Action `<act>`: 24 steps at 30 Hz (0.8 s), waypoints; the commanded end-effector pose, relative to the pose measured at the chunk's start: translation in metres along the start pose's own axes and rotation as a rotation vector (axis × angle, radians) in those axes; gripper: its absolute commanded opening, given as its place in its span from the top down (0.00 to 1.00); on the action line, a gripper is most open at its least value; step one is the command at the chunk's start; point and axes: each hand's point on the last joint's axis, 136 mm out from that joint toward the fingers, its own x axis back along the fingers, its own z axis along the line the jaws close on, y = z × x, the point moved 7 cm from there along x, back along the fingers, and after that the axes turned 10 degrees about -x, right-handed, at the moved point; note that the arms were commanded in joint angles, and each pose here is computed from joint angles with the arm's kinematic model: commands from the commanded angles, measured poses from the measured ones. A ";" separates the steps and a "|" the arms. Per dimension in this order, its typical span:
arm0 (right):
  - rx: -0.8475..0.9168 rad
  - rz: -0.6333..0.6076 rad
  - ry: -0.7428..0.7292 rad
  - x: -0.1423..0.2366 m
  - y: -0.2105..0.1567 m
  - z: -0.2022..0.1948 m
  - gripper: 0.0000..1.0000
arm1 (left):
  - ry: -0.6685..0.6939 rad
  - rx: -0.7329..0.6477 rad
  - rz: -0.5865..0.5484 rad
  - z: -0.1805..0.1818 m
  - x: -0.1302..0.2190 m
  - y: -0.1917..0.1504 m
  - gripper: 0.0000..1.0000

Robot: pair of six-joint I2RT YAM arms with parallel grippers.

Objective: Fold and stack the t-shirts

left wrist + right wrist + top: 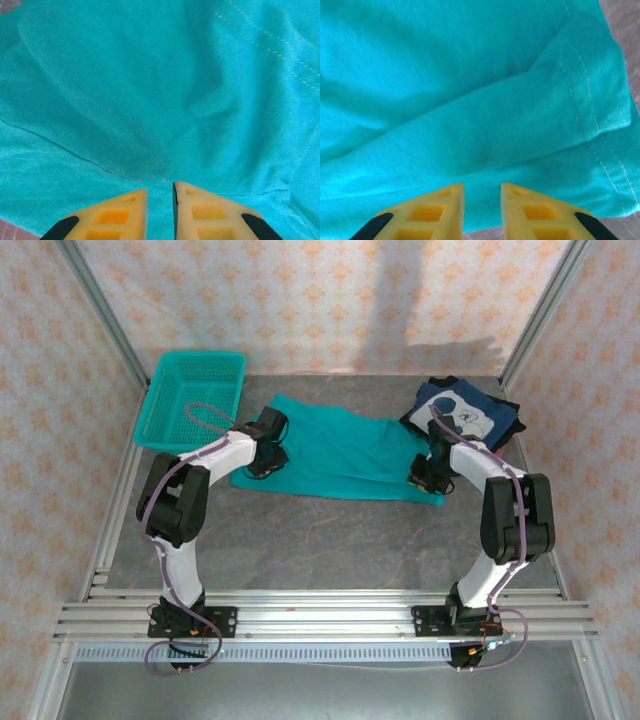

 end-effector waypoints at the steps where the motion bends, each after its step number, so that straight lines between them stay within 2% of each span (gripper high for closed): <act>1: 0.002 -0.026 -0.023 -0.006 0.010 0.004 0.74 | 0.008 -0.025 -0.039 0.001 0.014 -0.002 0.80; 11: 0.011 -0.024 -0.032 -0.014 0.020 0.011 0.73 | 0.008 -0.040 -0.035 0.001 0.016 -0.009 0.81; 18: 0.007 -0.040 -0.035 -0.018 0.029 0.017 0.81 | 0.007 -0.080 -0.030 -0.003 0.019 -0.013 0.81; 24: 0.023 -0.039 -0.021 -0.012 0.032 0.022 0.77 | -0.010 -0.109 -0.028 -0.011 0.025 -0.019 0.81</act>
